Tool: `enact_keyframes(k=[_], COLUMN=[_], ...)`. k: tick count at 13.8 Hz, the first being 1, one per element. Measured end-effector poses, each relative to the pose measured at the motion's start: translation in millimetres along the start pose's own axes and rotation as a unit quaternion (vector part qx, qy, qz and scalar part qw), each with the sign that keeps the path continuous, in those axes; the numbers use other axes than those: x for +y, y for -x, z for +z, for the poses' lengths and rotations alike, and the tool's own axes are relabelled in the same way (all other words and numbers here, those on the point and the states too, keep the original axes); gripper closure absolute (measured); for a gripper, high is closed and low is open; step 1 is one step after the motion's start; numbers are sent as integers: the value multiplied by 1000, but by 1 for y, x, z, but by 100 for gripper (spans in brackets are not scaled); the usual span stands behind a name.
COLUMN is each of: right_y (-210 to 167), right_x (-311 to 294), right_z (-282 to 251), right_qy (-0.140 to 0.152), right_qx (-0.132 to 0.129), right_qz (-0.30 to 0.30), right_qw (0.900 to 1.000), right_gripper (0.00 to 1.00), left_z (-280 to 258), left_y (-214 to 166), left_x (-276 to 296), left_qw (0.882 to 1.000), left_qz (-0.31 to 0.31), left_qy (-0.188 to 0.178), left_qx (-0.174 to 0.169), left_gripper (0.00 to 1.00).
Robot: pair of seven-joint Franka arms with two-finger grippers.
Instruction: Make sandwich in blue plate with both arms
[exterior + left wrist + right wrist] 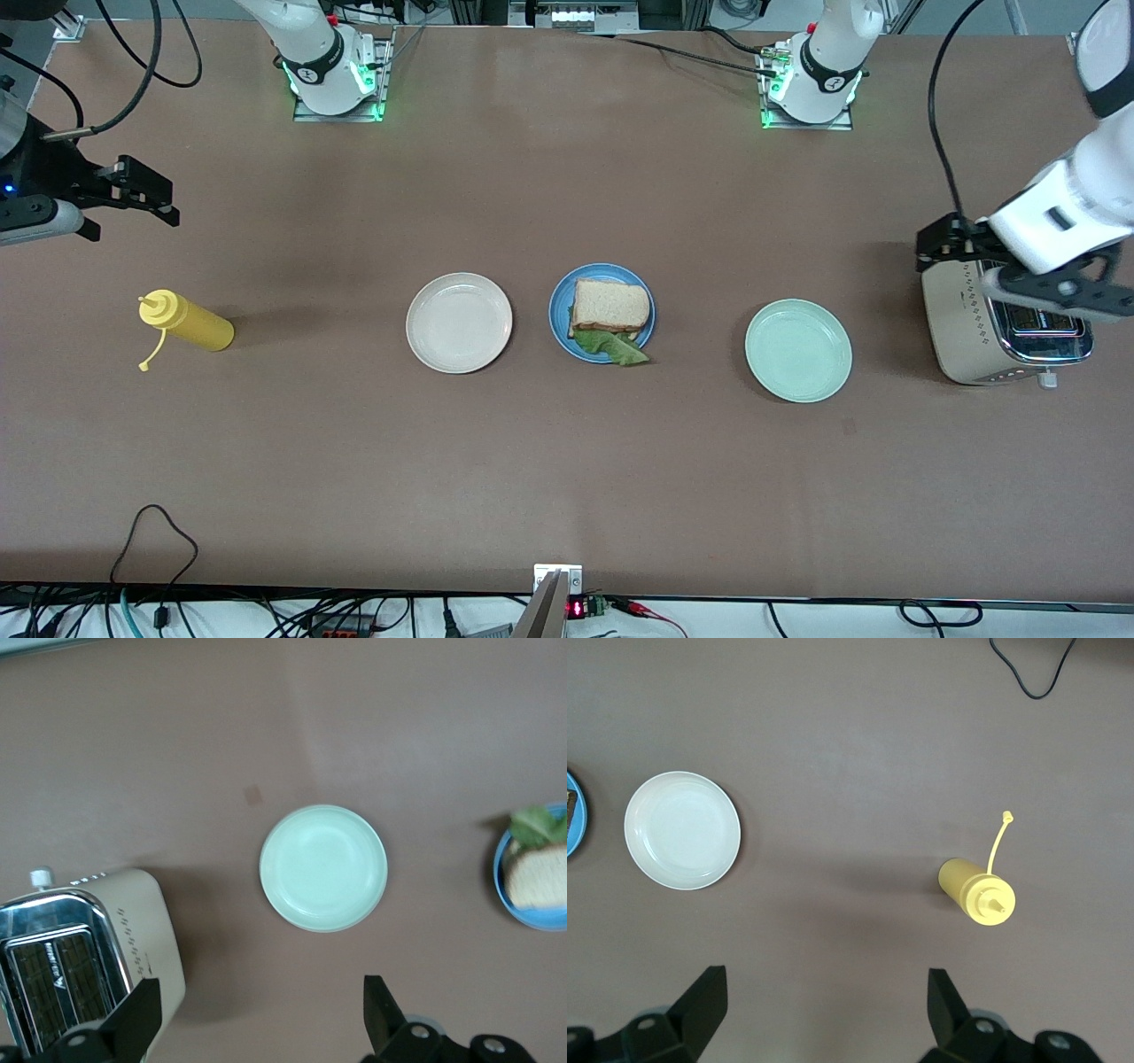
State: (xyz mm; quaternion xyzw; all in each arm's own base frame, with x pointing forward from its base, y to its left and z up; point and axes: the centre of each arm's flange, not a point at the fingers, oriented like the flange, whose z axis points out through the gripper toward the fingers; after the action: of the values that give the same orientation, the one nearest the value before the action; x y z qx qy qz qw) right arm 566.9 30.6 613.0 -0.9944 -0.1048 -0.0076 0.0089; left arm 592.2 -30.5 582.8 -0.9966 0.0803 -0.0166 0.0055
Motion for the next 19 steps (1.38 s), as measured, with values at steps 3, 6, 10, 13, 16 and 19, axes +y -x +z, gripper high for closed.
enact_keyframes(k=[3,6,10,13,16,19], right_y=[0,0,0,0,0,-1], right_x=[0,3,4,5,5,2], right_z=[-6,-8,-10,-12,-12,-12], right_qy=[2,2,3,12,14,15], right_qx=[6,9,10,11,11,12], right_qz=[1,4,5,5,5,14], right_qw=[1000,1000,1000,1000,1000,1000], right_gripper=[0,0,0,0,0,0], left_z=[-4,-3,-2,-3,-4,-4], left_y=[40,53,53,52,52,52], left_x=[3,6,7,11,15,15], left_qw=[1000,1000,1000,1000,1000,1000], left_qz=[-3,-2,-1,2,5,5], left_qy=[-1,1,1,1,1,1], left_qx=[-7,-24,-26,-25,-24,-24], left_gripper=[0,0,0,0,0,0])
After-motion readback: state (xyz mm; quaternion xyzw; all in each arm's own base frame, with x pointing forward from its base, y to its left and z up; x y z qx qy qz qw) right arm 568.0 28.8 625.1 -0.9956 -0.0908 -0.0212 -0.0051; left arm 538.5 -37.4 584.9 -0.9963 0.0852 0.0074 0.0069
